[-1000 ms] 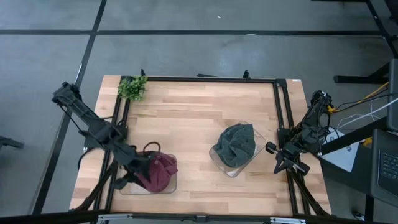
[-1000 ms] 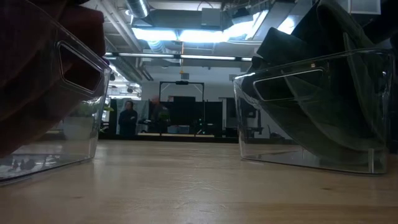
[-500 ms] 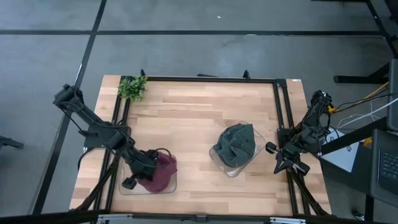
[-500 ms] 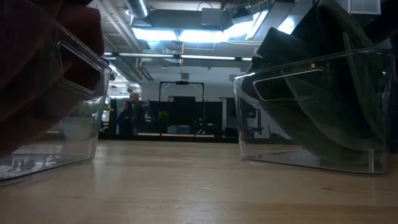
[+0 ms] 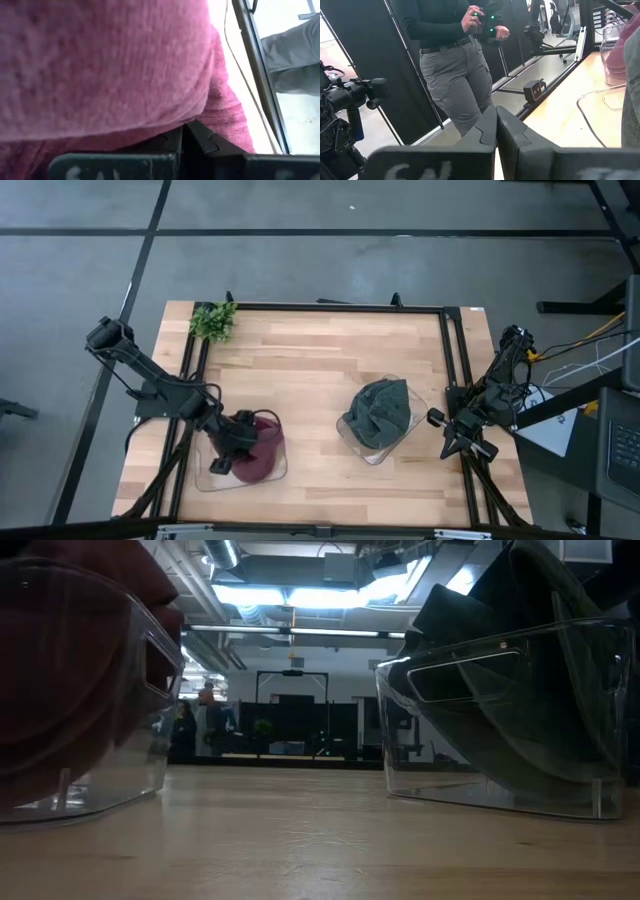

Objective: Pick & Place hat
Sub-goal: Put the red cap into the left transparent bin, then return to Home Position

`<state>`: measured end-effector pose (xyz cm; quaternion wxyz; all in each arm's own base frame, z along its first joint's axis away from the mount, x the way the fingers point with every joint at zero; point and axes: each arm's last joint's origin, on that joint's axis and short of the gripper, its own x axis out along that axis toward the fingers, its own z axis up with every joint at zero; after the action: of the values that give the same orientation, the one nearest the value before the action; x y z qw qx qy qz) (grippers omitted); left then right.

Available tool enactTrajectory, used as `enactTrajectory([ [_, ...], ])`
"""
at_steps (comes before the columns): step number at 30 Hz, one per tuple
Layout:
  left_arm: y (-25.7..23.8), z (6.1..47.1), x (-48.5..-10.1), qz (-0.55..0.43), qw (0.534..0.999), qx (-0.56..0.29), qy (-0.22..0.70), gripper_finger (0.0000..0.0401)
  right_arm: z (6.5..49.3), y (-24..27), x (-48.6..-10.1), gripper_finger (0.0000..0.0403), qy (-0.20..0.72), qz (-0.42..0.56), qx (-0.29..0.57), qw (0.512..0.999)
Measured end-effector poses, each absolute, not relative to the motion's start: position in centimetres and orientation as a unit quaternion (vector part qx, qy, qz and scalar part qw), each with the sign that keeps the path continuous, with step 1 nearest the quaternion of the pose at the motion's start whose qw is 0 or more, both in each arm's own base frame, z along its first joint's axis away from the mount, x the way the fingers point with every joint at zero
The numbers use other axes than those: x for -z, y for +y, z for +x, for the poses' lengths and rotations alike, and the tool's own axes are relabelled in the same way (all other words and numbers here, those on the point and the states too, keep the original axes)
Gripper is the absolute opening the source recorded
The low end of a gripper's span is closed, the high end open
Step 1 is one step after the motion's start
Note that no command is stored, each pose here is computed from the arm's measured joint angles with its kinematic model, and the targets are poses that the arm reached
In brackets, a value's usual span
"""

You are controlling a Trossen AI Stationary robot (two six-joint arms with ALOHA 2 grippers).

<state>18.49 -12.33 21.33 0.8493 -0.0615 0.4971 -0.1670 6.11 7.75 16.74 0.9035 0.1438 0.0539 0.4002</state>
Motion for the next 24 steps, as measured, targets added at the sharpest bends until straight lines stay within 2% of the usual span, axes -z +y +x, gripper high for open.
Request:
enactTrajectory([
  [10, -10.7, 18.2, -24.6, -0.083, 0.876, 0.187, 0.437, 0.0024, 6.1, 7.7, -16.7, 0.0006, 0.054, 0.144, -0.4, 0.903],
  [20, -9.4, 16.5, -29.2, -0.075, 0.919, 0.209, 0.325, 0.0108, 6.1, 7.7, -16.7, 0.0006, 0.054, 0.144, -0.4, 0.903],
  [24, -8.7, 15.4, -30.9, -0.059, 0.935, 0.23, 0.263, 0.0127, 6.1, 7.7, -16.7, 0.0006, 0.054, 0.144, -0.4, 0.903],
])
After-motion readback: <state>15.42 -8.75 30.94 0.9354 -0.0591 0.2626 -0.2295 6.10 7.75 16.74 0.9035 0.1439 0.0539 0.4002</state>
